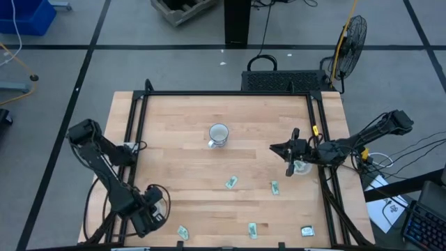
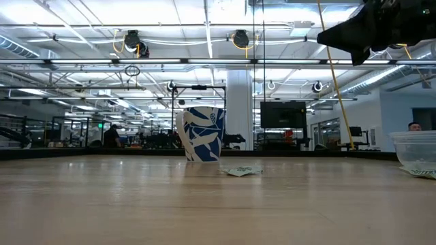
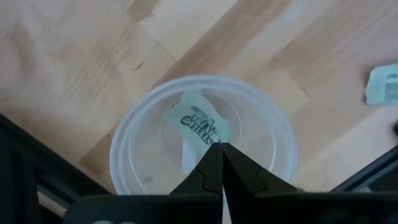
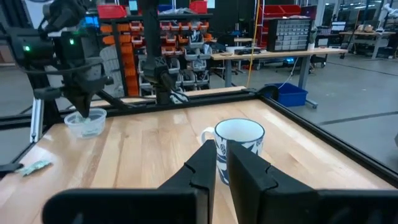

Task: Pick and place Stevia / Truvia into bins
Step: Put the green stevia packet into the left transparent container, then put the green stevia packet into the right transparent container

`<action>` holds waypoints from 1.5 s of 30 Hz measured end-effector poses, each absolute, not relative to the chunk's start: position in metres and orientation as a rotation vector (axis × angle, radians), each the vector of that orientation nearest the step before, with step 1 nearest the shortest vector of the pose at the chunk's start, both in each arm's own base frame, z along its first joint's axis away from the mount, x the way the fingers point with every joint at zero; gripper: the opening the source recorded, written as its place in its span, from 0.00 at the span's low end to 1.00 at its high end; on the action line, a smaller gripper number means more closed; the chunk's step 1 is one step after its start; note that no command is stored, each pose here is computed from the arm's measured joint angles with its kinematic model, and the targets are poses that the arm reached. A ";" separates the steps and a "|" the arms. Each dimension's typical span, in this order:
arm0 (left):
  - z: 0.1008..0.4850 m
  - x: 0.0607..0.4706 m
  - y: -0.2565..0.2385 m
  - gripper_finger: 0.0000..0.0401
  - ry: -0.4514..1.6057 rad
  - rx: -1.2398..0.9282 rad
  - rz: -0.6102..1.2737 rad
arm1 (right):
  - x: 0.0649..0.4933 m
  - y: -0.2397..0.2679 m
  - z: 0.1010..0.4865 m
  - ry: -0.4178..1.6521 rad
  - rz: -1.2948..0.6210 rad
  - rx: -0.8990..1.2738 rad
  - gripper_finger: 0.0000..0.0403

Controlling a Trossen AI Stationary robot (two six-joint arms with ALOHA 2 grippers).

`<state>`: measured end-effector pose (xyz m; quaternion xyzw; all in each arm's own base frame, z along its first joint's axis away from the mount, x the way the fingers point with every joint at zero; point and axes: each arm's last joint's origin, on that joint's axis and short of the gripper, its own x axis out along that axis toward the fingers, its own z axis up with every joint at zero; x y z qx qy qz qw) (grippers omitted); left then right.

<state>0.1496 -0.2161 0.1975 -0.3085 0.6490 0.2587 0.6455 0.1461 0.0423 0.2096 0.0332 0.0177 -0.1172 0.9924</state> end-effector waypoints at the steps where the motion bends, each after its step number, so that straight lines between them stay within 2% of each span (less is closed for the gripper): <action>1: 0.198 0.150 -0.216 0.02 1.470 -0.700 0.589 | 0.146 0.042 0.210 0.034 -0.235 0.068 0.07; 8: 0.198 0.153 -0.218 0.01 1.422 -0.720 0.566 | 0.146 0.042 0.211 0.022 -0.234 0.074 0.07; 14: 0.199 0.157 -0.223 0.04 1.353 -0.773 0.533 | 0.146 0.042 0.211 0.022 -0.234 0.074 0.07; 25: 0.179 0.147 -0.212 0.01 1.412 -0.755 0.618 | 0.146 0.042 0.211 0.022 -0.234 0.074 0.07; 37: 0.174 0.145 -0.210 0.20 1.447 -0.758 0.641 | 0.146 0.042 0.211 0.022 -0.235 0.074 0.07; 45: 0.175 0.144 -0.210 0.17 1.593 -0.804 0.641 | 0.146 0.043 0.210 0.036 -0.225 0.037 0.07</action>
